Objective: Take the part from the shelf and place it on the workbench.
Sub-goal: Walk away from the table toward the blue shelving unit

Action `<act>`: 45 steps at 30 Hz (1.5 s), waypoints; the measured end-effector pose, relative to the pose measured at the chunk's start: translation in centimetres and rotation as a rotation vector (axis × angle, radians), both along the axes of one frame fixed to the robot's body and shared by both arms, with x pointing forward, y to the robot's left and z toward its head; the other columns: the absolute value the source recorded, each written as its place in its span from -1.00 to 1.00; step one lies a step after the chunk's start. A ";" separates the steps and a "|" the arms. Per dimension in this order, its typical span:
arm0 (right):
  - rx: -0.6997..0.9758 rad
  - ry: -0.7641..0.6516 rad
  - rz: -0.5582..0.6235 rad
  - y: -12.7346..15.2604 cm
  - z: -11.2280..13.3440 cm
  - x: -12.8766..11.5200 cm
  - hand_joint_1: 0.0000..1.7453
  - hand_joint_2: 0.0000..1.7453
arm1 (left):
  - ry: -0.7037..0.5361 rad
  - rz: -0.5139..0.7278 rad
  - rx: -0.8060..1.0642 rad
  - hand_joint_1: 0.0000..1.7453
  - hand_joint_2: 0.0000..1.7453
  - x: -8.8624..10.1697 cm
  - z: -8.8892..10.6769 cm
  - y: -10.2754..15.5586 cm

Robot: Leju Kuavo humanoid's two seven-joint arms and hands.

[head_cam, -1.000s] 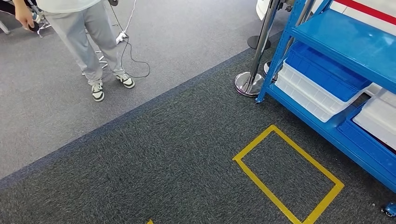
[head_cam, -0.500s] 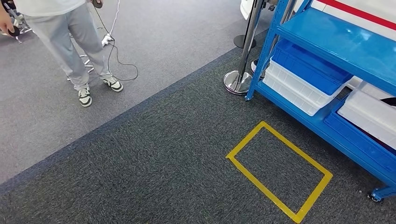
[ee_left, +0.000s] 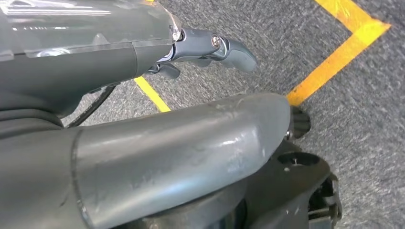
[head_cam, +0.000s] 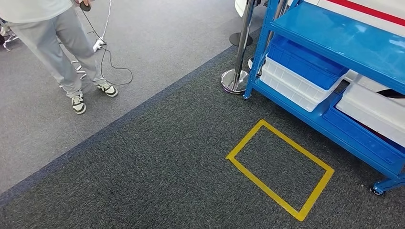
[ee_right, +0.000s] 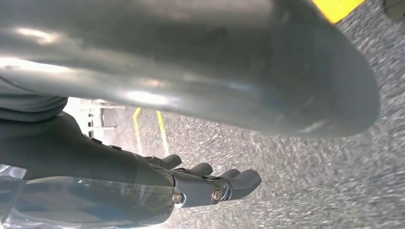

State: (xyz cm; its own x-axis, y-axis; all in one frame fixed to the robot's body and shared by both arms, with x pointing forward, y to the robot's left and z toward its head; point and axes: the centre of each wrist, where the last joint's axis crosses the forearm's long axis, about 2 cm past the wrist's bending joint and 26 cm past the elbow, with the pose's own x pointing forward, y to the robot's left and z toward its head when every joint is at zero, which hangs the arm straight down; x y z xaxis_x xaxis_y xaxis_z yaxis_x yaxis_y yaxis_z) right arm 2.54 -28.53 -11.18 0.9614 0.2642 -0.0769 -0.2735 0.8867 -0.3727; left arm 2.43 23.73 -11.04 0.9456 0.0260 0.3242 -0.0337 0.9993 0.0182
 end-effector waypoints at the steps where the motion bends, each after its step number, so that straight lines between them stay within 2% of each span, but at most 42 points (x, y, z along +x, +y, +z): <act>1: 0.000 0.000 0.001 0.0 0.0 0.0 -1.00 -1.00 | 0.000 0.000 -0.003 -1.00 -1.00 0.0 0.0 0.0; 45: 0.014 -0.001 0.011 0.5 0.0 -0.1 -1.00 -1.00 | 0.020 0.031 -0.013 -1.00 -1.00 -0.3 -0.1 0.3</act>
State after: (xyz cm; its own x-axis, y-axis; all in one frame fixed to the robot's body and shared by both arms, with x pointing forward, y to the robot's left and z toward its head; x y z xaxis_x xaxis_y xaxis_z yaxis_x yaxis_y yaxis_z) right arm 2.42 -28.07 -11.19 0.9586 0.2755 -0.0718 -0.2825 0.8888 -0.3608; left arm 2.16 24.07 -11.10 0.9506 0.0596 0.3045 -0.0646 0.9979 0.0063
